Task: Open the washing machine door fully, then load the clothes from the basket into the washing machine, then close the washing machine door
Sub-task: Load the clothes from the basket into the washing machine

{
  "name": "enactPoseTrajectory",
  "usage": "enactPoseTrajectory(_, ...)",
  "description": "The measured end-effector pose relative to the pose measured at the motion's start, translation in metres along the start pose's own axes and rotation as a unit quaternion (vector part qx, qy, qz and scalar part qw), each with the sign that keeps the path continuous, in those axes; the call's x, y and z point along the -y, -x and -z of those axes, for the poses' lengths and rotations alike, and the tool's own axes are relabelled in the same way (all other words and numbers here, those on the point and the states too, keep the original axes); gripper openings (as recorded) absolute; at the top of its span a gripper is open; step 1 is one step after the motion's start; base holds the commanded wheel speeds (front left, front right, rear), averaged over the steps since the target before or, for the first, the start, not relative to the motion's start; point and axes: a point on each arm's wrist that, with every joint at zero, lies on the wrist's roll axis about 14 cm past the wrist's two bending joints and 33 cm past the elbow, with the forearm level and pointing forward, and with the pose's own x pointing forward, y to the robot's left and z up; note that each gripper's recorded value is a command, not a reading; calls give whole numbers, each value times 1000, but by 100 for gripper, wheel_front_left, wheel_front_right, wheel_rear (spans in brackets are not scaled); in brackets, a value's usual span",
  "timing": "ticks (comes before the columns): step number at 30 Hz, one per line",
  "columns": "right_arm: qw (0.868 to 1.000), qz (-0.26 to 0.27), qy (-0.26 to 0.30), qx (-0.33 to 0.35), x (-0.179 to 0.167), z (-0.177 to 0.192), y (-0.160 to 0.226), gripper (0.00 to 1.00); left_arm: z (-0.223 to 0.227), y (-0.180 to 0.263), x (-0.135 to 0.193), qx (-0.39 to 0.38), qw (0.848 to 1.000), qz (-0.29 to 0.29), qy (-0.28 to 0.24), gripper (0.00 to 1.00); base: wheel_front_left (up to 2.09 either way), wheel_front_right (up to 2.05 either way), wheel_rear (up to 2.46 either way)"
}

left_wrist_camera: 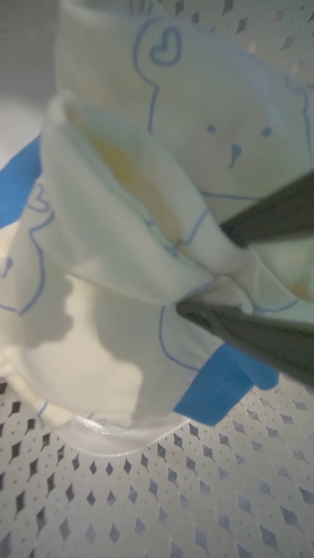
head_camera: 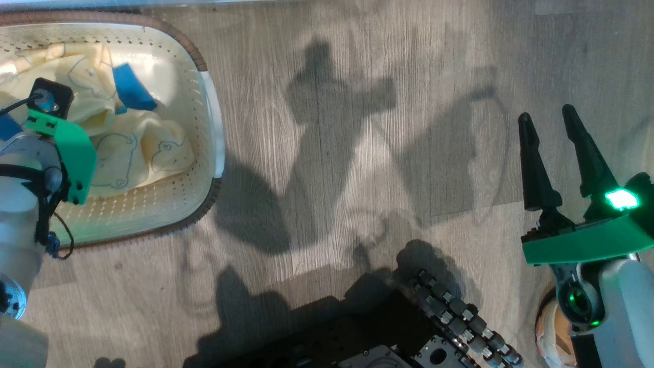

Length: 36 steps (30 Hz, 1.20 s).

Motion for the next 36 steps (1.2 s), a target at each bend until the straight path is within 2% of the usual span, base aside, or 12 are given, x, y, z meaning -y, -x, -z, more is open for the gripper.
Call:
enactPoseTrajectory(1,1000,0,1,-1,0,1,0,100,0,0,0,0,1000,1,-3,0,0,0,0)
enactPoseTrajectory(8,1000,-3,0,5,-2,-4,-1,100,-10,2,2,21,1000,5,3,0,0,0,0)
enactPoseTrajectory(15,999,-14,-6,32,-8,-24,0,100,-43,22,14,88,996,11,33,0,0,0,0)
enactPoseTrajectory(24,996,-20,-28,87,-12,-64,21,100,-55,83,35,155,984,14,91,0,0,0,0)
enactPoseTrajectory(36,990,-32,-53,127,-14,-88,71,100,-80,175,41,261,956,-6,136,0,0,0,0)
